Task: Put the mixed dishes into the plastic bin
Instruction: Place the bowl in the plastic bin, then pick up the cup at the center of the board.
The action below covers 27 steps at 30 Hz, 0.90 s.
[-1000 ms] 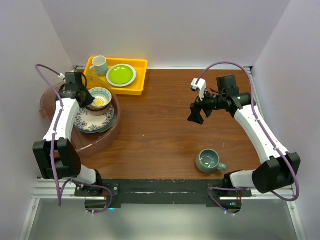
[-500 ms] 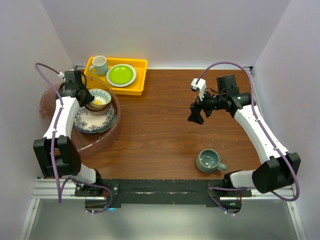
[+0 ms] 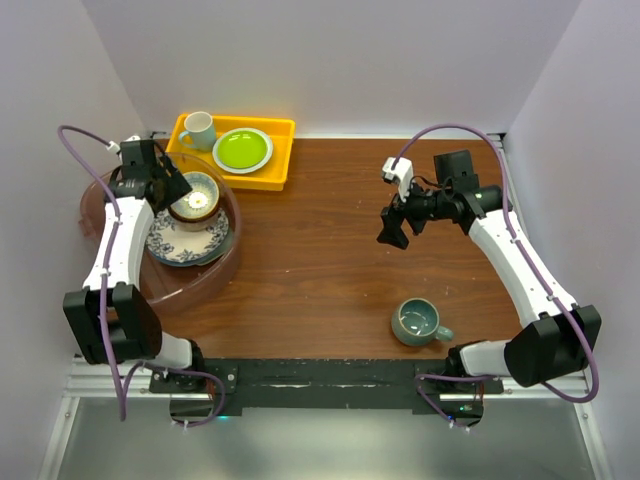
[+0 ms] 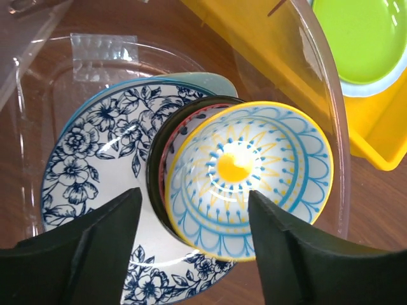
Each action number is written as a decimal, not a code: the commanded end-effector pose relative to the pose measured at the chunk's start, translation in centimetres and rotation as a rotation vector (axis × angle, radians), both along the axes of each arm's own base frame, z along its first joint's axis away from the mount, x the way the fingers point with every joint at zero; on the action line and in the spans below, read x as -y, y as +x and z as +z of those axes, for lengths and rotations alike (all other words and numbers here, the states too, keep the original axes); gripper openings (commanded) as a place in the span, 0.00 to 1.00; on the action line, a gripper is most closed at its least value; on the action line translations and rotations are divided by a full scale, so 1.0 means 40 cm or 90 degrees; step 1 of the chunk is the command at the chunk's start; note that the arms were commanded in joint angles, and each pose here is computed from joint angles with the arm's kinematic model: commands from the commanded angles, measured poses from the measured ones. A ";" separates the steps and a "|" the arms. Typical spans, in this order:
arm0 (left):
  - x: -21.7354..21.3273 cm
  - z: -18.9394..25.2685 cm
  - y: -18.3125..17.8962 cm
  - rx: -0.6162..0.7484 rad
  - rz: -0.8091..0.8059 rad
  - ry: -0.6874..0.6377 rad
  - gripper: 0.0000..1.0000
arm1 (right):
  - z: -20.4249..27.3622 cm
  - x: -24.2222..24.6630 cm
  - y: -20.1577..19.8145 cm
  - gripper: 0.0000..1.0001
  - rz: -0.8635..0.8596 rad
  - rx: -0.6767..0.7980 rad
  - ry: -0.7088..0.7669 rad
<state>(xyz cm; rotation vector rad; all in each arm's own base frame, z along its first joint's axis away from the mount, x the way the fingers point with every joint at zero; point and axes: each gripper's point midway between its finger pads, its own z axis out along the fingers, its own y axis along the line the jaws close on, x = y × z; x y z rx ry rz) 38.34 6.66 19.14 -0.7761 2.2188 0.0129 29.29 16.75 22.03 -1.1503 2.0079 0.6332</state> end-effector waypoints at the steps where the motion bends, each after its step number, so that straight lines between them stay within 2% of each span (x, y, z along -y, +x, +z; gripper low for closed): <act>1: -0.019 0.106 -0.014 0.062 0.011 0.022 0.77 | 0.019 0.019 -0.005 0.92 -0.002 0.022 -0.016; 5: -0.014 0.137 -0.030 0.078 0.008 0.020 0.85 | 0.014 0.025 -0.008 0.92 0.003 0.022 -0.026; 13: 0.009 0.206 -0.045 0.113 -0.019 0.013 0.89 | 0.001 0.039 -0.016 0.93 0.005 0.017 -0.049; 20: 0.050 0.283 -0.062 0.173 -0.074 0.000 1.00 | -0.019 0.057 -0.027 0.94 0.008 0.009 -0.078; 27: 0.088 0.332 -0.077 0.211 -0.120 -0.019 1.00 | -0.049 0.079 -0.043 0.94 0.013 -0.012 -0.109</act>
